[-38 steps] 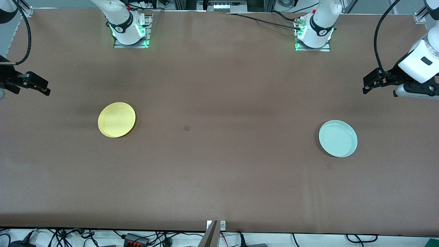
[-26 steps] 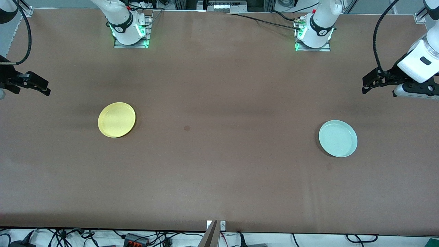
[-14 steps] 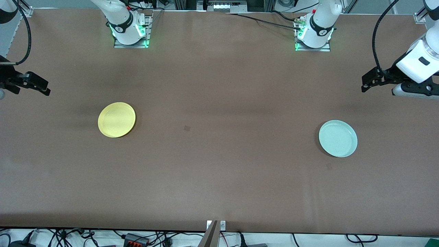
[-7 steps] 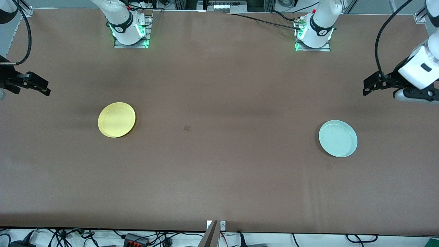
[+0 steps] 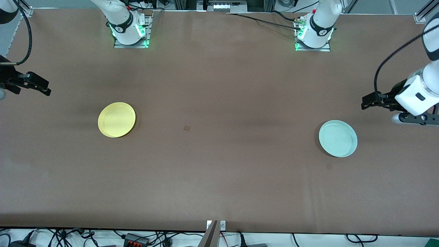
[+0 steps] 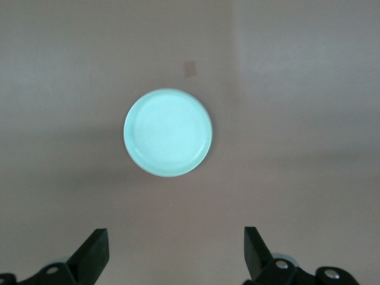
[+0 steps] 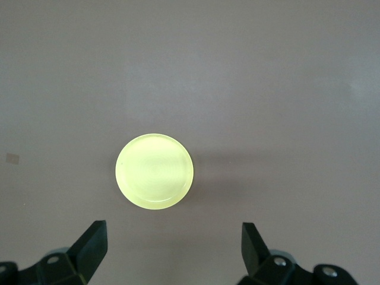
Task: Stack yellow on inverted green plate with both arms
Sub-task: 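Move the left gripper to the green plate while the right gripper reaches yellow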
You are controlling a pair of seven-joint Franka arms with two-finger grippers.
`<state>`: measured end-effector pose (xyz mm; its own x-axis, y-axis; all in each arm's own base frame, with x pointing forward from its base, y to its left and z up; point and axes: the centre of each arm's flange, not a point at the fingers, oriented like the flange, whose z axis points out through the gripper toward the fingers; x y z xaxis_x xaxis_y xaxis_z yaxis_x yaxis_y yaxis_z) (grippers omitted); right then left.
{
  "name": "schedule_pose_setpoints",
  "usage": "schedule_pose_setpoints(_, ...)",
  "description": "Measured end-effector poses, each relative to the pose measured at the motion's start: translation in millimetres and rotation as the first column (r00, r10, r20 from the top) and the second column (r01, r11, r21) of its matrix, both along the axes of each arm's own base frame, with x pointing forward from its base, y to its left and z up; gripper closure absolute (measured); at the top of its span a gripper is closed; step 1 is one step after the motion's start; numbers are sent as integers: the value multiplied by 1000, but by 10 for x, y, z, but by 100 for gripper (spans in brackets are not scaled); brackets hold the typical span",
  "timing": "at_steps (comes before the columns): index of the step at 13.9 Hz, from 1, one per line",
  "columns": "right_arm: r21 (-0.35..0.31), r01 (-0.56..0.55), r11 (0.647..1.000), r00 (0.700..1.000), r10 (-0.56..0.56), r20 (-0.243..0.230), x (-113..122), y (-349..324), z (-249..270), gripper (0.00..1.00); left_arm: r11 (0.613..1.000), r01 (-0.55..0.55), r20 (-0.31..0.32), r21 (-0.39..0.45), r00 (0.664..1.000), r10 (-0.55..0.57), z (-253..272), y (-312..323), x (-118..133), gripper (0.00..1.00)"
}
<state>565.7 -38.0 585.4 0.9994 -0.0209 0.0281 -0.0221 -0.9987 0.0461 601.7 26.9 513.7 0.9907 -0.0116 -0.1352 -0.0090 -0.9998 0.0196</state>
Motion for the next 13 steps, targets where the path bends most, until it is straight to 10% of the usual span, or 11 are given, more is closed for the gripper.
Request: schedule_pose_setpoints(13,1,-35,999,999,35,-26,7,211,-57,0,1000,31,6,-4,999,-31,-2068,1137,157,0)
